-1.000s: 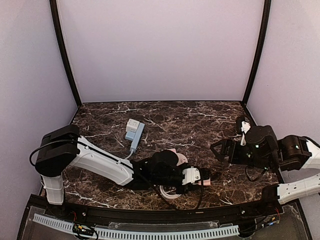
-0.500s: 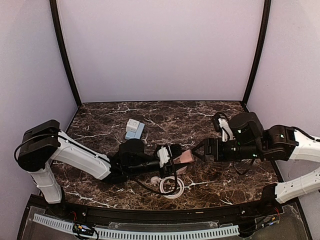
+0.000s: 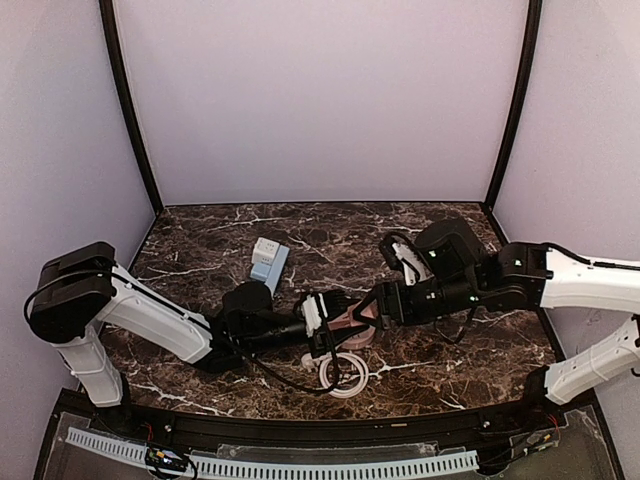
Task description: Insert the plug
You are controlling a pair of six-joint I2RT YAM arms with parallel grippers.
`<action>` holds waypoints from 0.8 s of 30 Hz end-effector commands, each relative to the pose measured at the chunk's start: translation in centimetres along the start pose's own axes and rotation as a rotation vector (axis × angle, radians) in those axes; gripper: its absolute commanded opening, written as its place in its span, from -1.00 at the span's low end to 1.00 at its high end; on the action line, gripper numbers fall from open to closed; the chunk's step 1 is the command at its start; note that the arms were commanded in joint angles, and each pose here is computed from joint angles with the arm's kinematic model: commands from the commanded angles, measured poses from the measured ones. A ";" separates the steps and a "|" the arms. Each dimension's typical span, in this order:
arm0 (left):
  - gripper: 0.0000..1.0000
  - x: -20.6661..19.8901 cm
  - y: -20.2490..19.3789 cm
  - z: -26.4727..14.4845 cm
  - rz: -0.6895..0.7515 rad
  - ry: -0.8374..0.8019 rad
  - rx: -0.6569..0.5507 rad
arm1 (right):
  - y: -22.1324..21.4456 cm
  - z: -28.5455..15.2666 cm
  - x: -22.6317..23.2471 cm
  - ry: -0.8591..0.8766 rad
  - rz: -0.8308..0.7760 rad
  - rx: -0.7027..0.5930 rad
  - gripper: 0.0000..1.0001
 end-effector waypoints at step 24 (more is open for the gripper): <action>-0.57 -0.5 2.9 -1.3 0.034 -0.035 -0.120 | 1.9 1.3 2.3 0.152 -0.020 -0.017 -1.00</action>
Point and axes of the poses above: each gripper's point midway between its finger pads, its own z axis out along the fingers, its own x axis along the line the jaws close on, y = z × x, the point moved 1 cm from there along -z, back along the fingers, and after that the axes turned 12 degrees about -z, right-handed, at the moved point
